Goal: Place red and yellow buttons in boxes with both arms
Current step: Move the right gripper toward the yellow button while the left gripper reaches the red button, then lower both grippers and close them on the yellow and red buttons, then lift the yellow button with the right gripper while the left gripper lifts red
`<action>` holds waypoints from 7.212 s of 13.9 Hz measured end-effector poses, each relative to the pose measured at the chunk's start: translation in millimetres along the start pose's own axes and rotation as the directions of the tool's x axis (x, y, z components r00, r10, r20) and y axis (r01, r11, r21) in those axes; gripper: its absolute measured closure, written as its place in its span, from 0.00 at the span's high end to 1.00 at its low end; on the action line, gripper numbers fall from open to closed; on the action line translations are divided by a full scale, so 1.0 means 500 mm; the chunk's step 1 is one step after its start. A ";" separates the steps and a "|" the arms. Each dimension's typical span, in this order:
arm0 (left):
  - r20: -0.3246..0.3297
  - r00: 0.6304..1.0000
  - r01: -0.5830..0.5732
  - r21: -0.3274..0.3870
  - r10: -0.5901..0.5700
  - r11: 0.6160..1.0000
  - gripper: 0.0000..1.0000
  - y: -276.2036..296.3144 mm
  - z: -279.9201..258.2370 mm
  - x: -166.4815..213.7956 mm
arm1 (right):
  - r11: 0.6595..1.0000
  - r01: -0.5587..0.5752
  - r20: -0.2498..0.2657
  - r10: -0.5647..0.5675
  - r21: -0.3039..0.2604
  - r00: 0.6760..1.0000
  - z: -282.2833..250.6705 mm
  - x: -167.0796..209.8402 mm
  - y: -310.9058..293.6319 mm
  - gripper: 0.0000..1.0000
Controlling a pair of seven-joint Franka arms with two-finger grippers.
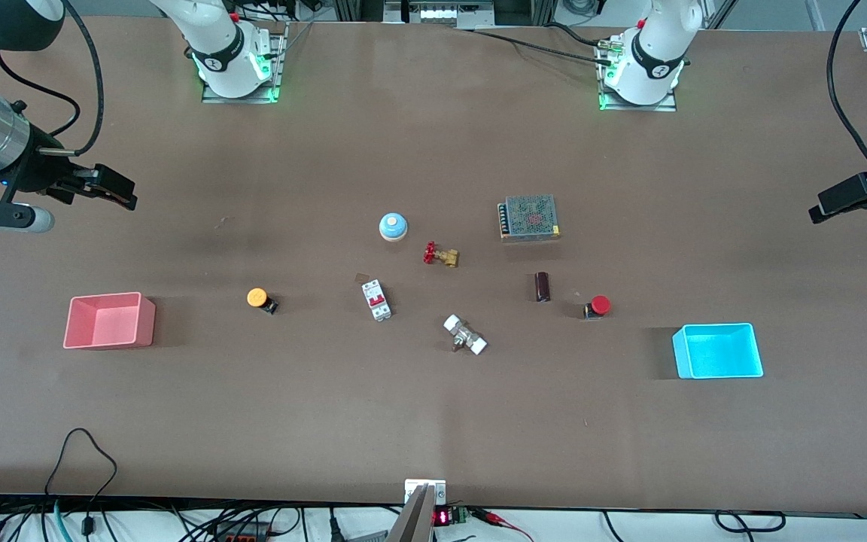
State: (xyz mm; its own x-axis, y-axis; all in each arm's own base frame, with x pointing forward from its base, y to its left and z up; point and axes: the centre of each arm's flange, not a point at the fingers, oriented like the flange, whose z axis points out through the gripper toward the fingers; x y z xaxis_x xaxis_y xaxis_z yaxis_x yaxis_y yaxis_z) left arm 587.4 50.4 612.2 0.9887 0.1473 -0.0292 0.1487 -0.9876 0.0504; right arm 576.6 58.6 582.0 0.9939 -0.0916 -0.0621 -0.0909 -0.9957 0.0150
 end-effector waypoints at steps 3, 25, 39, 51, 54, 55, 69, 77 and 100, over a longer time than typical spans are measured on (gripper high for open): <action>0.000 1.000 0.003 0.000 -0.003 1.000 1.00 -0.003 0.000 0.000 | 1.000 0.001 0.001 -0.001 0.000 1.000 0.000 0.000 -0.001 1.00; 0.207 0.964 -0.149 -0.087 0.165 0.985 1.00 0.347 0.585 0.156 | 0.995 0.097 0.007 -0.097 -0.011 0.995 0.110 0.005 -0.074 1.00; 0.248 0.966 -0.055 -0.057 0.067 0.997 1.00 0.381 0.825 0.133 | 0.995 -0.053 -0.093 0.061 0.082 0.994 0.544 0.138 -0.229 1.00; 0.266 0.964 -0.002 -0.034 0.011 0.999 0.98 0.384 0.830 0.112 | 0.994 -0.082 -0.069 0.088 0.074 0.994 0.672 0.156 -0.219 1.00; 0.276 0.961 -0.015 -0.030 0.022 0.999 0.96 0.400 0.839 0.099 | 0.991 -0.113 -0.065 0.118 0.072 0.991 0.685 0.160 -0.208 1.00; 0.283 0.959 -0.016 -0.027 0.023 1.000 0.96 0.400 0.845 0.094 | 0.991 -0.117 -0.062 0.121 0.071 0.991 0.689 0.160 -0.208 1.00; 0.272 0.962 -0.004 -0.022 0.010 1.000 0.42 0.384 0.844 0.097 | 0.990 -0.129 -0.039 0.132 0.060 0.991 0.719 0.147 -0.228 0.97; 0.163 0.983 0.085 0.013 -0.086 0.996 0.42 0.260 0.677 0.197 | 0.990 -0.133 -0.031 0.135 0.056 0.990 0.730 0.146 -0.226 0.50; 0.131 0.990 -0.062 0.036 0.057 0.997 0.42 -0.010 0.676 0.314 | 0.994 0.101 -0.077 -0.098 0.032 0.992 0.413 0.171 -0.076 0.41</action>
State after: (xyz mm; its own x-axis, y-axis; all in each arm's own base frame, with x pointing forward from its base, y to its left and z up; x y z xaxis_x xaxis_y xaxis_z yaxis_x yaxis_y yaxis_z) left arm 734.4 60.1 269.9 0.9842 0.0822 -0.1569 0.0858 -0.9962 0.0162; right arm 651.9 86.5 369.9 0.9999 0.0072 0.0138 0.0075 -0.9997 -0.0230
